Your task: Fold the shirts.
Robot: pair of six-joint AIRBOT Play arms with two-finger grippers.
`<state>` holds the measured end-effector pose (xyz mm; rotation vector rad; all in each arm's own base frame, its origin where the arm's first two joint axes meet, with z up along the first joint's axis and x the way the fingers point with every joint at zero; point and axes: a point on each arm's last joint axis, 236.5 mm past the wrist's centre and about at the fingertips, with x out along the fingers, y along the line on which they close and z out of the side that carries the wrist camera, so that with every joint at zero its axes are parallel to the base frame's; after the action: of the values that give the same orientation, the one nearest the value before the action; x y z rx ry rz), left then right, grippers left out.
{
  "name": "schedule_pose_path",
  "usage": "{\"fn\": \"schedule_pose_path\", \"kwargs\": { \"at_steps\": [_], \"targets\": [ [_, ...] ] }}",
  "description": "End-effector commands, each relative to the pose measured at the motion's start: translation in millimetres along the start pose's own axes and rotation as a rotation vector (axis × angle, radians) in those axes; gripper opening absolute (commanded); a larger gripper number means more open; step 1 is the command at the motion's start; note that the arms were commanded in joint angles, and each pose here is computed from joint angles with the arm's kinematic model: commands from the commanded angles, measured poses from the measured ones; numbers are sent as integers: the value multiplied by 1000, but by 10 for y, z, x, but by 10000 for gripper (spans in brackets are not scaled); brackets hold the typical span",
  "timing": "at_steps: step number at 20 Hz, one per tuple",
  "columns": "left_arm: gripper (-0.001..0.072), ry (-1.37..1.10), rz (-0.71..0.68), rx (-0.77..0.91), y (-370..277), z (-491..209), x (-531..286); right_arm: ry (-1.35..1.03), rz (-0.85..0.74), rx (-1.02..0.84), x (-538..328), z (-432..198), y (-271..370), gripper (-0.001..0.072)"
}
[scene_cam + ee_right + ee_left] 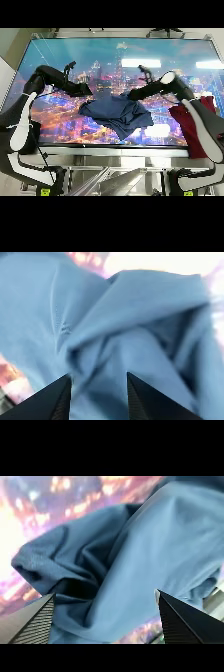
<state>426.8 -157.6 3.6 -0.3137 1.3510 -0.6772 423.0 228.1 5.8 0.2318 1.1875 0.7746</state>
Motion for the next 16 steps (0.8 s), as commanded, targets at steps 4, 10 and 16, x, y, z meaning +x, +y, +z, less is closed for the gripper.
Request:
{"fn": "schedule_pose_path", "kwargs": {
  "at_steps": [4,10,16],
  "targets": [
    [689,88,-38,-52,-38,-383,-431,-6,-48,185,-1113,-433,-368,381],
    [687,144,-24,-170,-28,-1398,176,-30,-121,392,-837,-1413,-804,381],
    [687,119,37,-93,-188,-1611,832,30,-130,400,-443,-1629,-884,381]
  ]
}}
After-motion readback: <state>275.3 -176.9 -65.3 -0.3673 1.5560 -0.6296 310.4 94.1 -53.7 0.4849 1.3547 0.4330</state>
